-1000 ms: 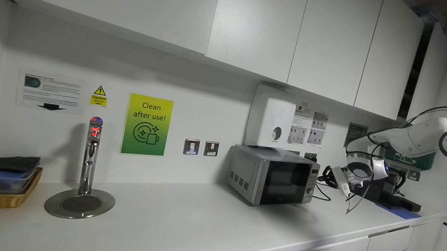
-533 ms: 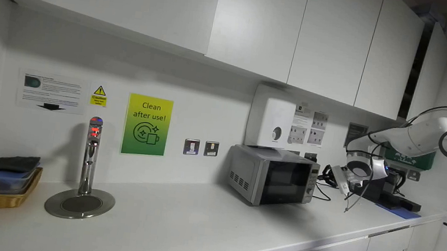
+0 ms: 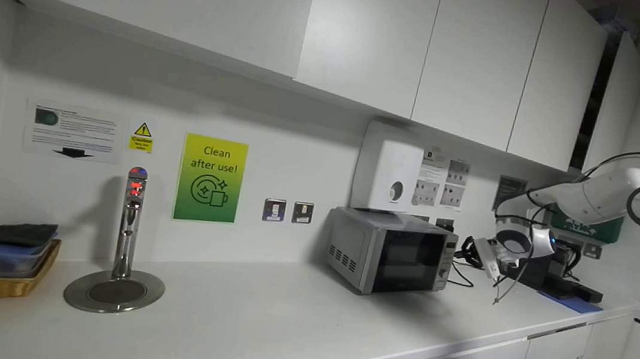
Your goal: Press a button on the microwave
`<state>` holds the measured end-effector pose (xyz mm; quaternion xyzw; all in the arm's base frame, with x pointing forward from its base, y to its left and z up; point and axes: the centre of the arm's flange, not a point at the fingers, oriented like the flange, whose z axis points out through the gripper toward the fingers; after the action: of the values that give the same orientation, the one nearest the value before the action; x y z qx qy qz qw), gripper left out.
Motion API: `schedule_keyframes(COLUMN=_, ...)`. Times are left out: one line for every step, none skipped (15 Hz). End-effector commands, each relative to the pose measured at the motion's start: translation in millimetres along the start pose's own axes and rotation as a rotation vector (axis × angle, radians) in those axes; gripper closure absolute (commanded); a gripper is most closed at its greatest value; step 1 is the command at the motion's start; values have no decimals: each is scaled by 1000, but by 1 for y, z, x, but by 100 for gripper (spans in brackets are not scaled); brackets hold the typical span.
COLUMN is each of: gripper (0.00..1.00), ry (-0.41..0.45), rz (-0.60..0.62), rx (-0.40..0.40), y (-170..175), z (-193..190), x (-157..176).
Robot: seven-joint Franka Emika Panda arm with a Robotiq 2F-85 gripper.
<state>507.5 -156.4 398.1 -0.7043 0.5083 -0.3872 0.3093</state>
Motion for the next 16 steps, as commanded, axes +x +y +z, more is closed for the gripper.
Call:
schedule_keyframes(gripper=100, ry=28, rz=-9, rx=19, y=0, z=7, x=4)
schedule_keyframes(gripper=100, ry=28, rz=-10, rx=16, y=1, z=8, x=4)
schedule_keyframes(gripper=100, ry=30, rz=-9, rx=13, y=2, z=10, x=5)
schedule_keyframes(gripper=100, ry=31, rz=-8, rx=12, y=2, z=11, x=5)
schedule_keyframes(gripper=100, ry=33, rz=-6, rx=12, y=1, z=12, x=6)
schedule_keyframes(gripper=100, ry=35, rz=-2, rx=12, y=1, z=13, x=6)
schedule_keyframes(gripper=100, ry=37, rz=-1, rx=14, y=0, z=14, x=7)
schedule_keyframes(gripper=100, ry=38, rz=1, rx=14, y=-1, z=15, x=7)
schedule_keyframes(gripper=100, ry=39, rz=2, rx=14, y=-1, z=16, x=7)
schedule_keyframes(gripper=100, ry=40, rz=3, rx=13, y=-1, z=18, x=7)
schedule_keyframes(gripper=100, ry=40, rz=3, rx=11, y=0, z=19, x=7)
schedule_keyframes(gripper=100, ry=39, rz=1, rx=9, y=1, z=19, x=6)
schedule_keyframes(gripper=100, ry=38, rz=-1, rx=8, y=2, z=20, x=6)
schedule_keyframes(gripper=100, ry=38, rz=-2, rx=6, y=2, z=20, x=6)
schedule_keyframes(gripper=100, ry=38, rz=-5, rx=5, y=3, z=20, x=5)
schedule_keyframes(gripper=100, ry=37, rz=-9, rx=3, y=3, z=21, x=5)
